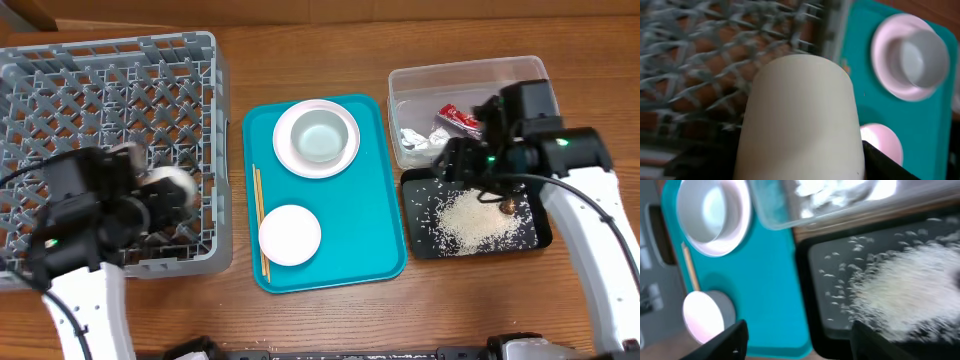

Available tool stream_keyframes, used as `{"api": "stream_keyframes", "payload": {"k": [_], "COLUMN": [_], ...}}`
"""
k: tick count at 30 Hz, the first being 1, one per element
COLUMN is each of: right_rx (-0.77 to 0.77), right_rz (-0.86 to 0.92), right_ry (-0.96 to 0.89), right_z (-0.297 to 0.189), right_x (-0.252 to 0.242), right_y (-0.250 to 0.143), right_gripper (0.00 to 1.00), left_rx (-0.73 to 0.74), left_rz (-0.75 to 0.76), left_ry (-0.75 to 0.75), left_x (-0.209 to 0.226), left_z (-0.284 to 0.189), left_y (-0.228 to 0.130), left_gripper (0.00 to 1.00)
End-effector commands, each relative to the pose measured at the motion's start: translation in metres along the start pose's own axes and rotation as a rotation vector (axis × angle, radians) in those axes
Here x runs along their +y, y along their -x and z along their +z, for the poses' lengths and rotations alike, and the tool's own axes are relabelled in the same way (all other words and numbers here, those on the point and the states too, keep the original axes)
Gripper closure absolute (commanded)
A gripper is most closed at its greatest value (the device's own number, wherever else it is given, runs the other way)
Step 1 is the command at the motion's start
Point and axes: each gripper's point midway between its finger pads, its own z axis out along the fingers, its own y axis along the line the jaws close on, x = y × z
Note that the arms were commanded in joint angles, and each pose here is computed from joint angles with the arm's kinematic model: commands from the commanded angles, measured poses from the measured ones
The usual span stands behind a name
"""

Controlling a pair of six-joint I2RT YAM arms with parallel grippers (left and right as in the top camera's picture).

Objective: Sort waste into correct bins and load items into the dishwasher
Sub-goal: 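Place the white cup upside down in the dish rack with left gripper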

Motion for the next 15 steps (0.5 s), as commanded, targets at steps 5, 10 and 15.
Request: {"api": "stream_keyframes", "payload": {"k": [5,10,15], "right_rx": [-0.047,-0.033,-0.024], "right_rz": [-0.027,-0.024,-0.021], "right_ry": [-0.06,-0.063,-0.066], "right_z": [-0.017,-0.016,-0.016], "right_x": [-0.012,-0.013,-0.014], "right_y": [0.001,-0.002,-0.004], "right_gripper": [0.32,0.32,0.32], "left_rx": [-0.054,0.007,0.082], "left_rz": [-0.192,-0.211,-0.24], "left_ry": [0.157,0.232,0.24], "left_x": [0.064,0.087,0.099], "left_z": [0.003,0.029,0.061], "left_y": [0.025,0.028,0.025], "left_gripper": [0.94,0.9,0.88]}}
